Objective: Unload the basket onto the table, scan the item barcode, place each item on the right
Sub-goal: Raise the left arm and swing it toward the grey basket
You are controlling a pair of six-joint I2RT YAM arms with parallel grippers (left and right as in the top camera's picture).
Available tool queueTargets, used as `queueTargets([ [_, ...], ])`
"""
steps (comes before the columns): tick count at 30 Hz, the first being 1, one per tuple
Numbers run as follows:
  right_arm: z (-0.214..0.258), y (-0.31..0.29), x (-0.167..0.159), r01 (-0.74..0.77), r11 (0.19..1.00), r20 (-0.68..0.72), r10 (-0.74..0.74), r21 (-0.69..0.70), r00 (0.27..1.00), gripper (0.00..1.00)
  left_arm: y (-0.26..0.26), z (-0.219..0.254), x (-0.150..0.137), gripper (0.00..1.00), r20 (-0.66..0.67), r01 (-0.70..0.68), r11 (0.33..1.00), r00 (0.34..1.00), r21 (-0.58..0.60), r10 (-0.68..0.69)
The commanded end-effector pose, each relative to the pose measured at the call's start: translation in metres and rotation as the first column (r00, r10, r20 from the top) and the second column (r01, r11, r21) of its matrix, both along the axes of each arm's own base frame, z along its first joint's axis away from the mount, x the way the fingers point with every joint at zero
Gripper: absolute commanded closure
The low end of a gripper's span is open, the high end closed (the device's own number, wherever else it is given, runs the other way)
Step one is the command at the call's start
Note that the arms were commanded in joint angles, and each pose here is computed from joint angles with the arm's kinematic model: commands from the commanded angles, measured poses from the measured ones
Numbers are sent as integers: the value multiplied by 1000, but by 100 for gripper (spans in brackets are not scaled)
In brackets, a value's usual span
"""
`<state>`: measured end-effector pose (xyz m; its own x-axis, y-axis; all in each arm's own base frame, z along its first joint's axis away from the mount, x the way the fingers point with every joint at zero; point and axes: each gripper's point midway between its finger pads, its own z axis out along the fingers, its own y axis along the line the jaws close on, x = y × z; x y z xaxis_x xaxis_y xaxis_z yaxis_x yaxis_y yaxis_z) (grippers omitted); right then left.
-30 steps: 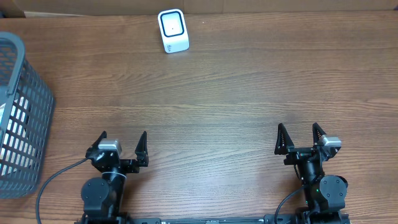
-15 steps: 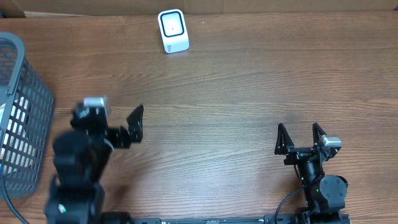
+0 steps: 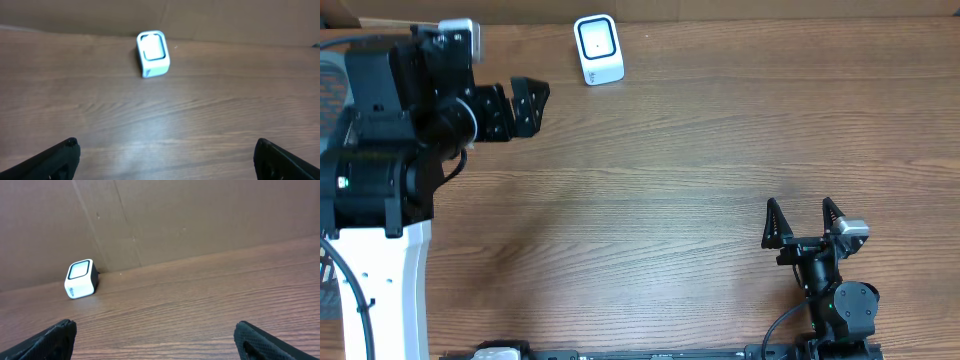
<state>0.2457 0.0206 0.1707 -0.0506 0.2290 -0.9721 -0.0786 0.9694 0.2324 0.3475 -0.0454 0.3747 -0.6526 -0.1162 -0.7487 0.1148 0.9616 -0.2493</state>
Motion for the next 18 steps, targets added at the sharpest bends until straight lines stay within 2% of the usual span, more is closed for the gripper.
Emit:
queueTargets([
  [1,-1,-1,0,6,1000,7,-6,3,1000,0,-7,4,6,0,1,34,999,999,-36,-34],
  [9,-1,-1,0,6,1000,7,-6,3,1000,0,-17,-2,10,0,-24,78,994,996,-81,-80],
  [12,-1,-1,0,6,1000,7,-6,3,1000,0,-6,-7,13,0,-36,25,999,999,-41,-26],
  [15,-1,-1,0,6,1000,7,-6,3,1000,0,10,-15,14,0,-76,-92,996,993,-21,90],
  [18,-1,-1,0,6,1000,7,-6,3,1000,0,16,-18,12,0,-91,-120,993,989,-2,119],
])
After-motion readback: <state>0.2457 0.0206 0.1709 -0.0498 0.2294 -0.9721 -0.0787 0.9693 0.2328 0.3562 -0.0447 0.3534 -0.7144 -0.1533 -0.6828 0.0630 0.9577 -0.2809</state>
